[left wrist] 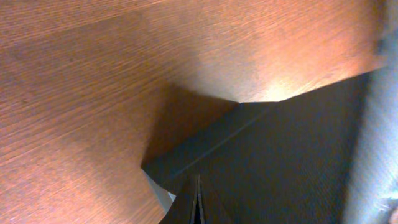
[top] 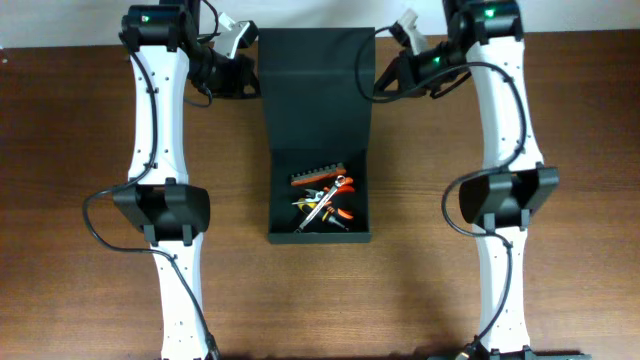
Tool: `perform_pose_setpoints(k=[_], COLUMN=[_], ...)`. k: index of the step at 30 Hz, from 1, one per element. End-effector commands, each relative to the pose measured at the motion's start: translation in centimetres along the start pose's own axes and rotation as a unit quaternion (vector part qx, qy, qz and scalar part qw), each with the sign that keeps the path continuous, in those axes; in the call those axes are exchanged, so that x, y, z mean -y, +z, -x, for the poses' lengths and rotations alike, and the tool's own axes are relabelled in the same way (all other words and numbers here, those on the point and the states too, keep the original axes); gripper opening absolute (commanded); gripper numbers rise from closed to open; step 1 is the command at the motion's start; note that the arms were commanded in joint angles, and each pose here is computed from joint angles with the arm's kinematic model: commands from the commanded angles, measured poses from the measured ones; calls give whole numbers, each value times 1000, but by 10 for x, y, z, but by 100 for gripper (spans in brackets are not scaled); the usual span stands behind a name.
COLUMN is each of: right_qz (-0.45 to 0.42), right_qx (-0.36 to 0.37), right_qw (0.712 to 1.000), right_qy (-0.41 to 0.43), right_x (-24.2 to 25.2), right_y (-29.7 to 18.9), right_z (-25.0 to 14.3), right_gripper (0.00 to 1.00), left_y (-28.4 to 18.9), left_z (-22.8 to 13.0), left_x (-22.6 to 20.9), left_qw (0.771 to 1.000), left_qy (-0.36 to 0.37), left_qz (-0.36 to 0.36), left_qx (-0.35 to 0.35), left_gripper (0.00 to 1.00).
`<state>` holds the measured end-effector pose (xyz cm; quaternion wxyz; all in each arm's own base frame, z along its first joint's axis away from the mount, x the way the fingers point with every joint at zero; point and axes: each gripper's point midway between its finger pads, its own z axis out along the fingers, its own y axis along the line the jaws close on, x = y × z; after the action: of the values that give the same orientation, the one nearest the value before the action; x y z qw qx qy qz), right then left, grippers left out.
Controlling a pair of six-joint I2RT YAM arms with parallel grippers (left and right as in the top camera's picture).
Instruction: Pack container
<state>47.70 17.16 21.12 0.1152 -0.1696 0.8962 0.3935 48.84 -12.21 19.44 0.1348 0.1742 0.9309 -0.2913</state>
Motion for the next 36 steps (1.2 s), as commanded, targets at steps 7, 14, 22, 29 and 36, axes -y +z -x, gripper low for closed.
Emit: perform_pose_setpoints(k=[7,14,22,29,36], right_qz=[-65,-70,-305,-395,-406], right_qx=[47,35,92,166,96], right_qw=[994,994,948,901,901], right_qy=[-72,-76,-4,64,118], right_x=[-93,-109,-43,-44,-37], right_y=[-49,-36,-101,-220,-216], right_z=[-4,-9,-4,-58,-135], right_gripper=[17,16,22,24,24], left_y=[-53,-83,-133,-171,-181], left_z=[6,-3,-55,-104,-159], left_x=[78,106,38,-5,0], left_qw=[992,988,954,941,938], left_qy=[101,111,61,-34,-67], left_qz=[69,81,295,337,340], left_qx=[44,64,-2,-21,-28], left_gripper=[2,2,2,2,2])
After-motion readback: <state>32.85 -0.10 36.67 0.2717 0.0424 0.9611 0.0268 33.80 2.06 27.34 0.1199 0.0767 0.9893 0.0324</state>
